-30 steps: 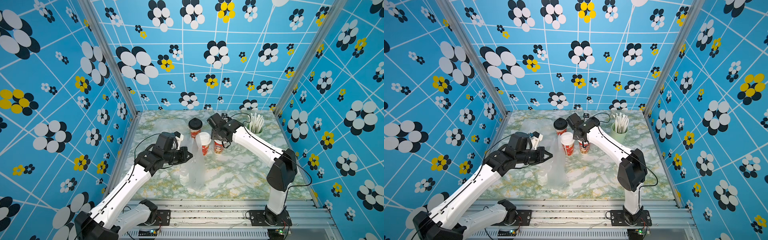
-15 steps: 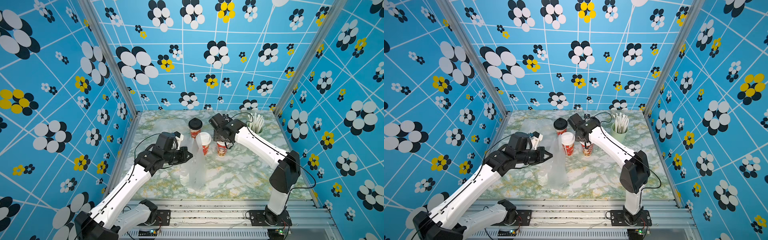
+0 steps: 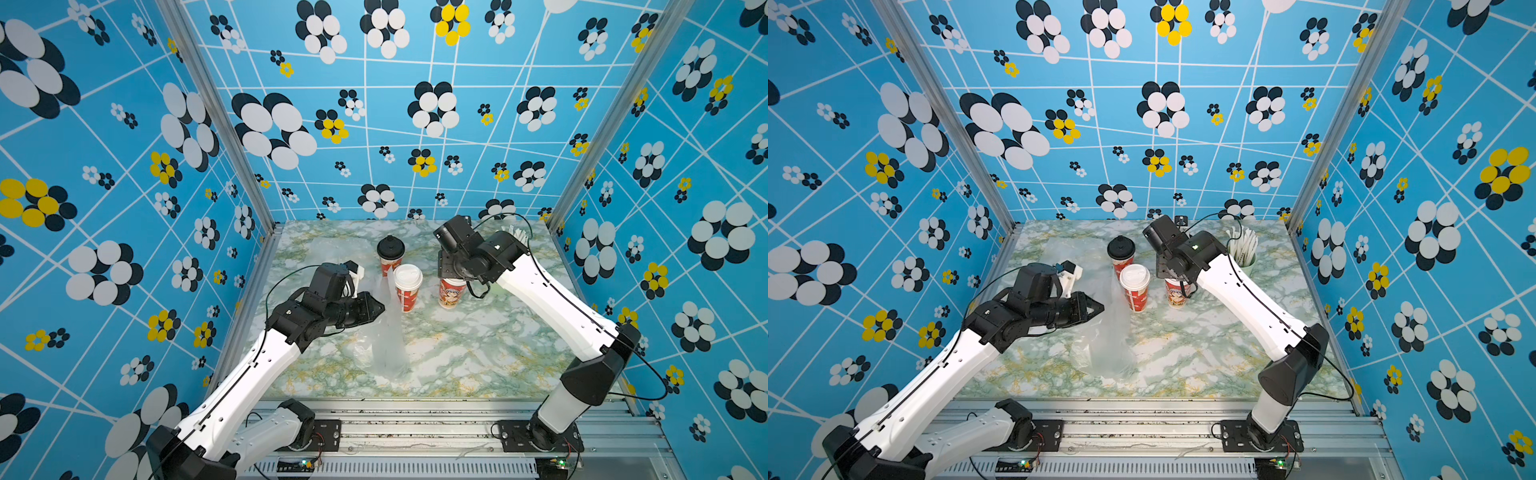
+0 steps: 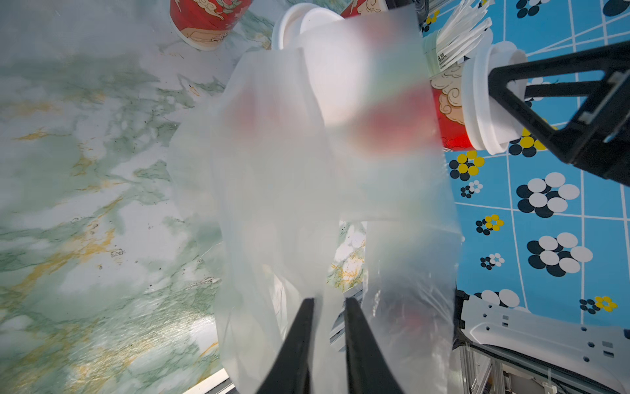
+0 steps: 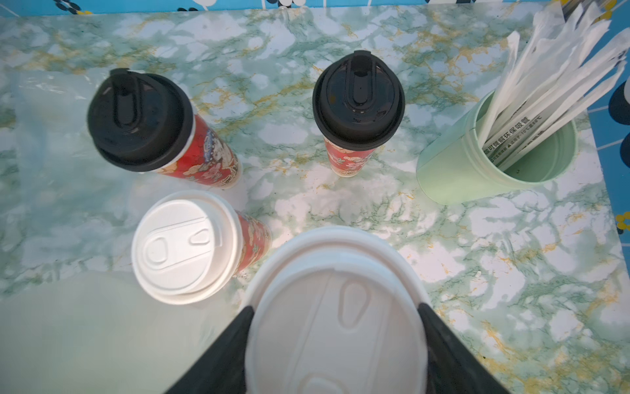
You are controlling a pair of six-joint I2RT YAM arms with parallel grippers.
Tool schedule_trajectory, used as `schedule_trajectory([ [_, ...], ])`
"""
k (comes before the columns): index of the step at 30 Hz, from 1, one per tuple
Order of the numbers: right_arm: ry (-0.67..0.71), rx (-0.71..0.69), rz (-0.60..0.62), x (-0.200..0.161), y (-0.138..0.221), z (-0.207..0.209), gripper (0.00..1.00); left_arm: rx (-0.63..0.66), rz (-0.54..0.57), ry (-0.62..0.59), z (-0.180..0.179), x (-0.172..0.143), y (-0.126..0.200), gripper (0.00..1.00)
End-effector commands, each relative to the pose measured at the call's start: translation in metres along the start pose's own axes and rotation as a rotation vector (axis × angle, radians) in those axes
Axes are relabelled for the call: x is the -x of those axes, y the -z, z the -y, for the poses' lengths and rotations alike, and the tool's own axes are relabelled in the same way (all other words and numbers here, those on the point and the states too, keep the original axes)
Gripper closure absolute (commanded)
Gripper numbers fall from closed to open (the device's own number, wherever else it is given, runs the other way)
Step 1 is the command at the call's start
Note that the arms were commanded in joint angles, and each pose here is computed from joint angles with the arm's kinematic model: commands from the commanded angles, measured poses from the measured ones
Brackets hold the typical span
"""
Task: Pack milk tea into plastic carrier bags
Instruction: Pick up the milk tea cup at the center of the board, then place the milk tea cup in the plastic carrier bag.
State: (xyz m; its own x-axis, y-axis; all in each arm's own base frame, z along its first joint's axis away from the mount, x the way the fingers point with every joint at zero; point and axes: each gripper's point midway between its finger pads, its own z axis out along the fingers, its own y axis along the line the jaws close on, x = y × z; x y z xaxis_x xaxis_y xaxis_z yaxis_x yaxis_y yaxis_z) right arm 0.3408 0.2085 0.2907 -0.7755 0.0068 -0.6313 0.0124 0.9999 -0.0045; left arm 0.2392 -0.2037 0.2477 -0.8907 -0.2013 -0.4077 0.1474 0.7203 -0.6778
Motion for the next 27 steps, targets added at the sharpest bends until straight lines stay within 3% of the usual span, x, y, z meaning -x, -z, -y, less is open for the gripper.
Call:
schedule_trajectory([
  [1,0.018,0.035,0.012,0.003,0.031,0.004,0.29,-0.016,0.028,-0.020,0.009,0.006,0.010,0.90],
  [5,0.008,0.088,0.046,0.012,0.060,0.003,0.30,-0.063,0.031,-0.002,0.017,0.007,0.009,1.00],
  [17,-0.053,0.248,0.146,0.036,0.126,0.005,0.31,-0.149,0.018,0.027,0.036,0.009,-0.004,1.00],
  [27,-0.050,0.391,0.197,0.048,0.167,-0.020,0.32,-0.017,-0.016,0.036,0.013,0.000,-0.016,1.00],
])
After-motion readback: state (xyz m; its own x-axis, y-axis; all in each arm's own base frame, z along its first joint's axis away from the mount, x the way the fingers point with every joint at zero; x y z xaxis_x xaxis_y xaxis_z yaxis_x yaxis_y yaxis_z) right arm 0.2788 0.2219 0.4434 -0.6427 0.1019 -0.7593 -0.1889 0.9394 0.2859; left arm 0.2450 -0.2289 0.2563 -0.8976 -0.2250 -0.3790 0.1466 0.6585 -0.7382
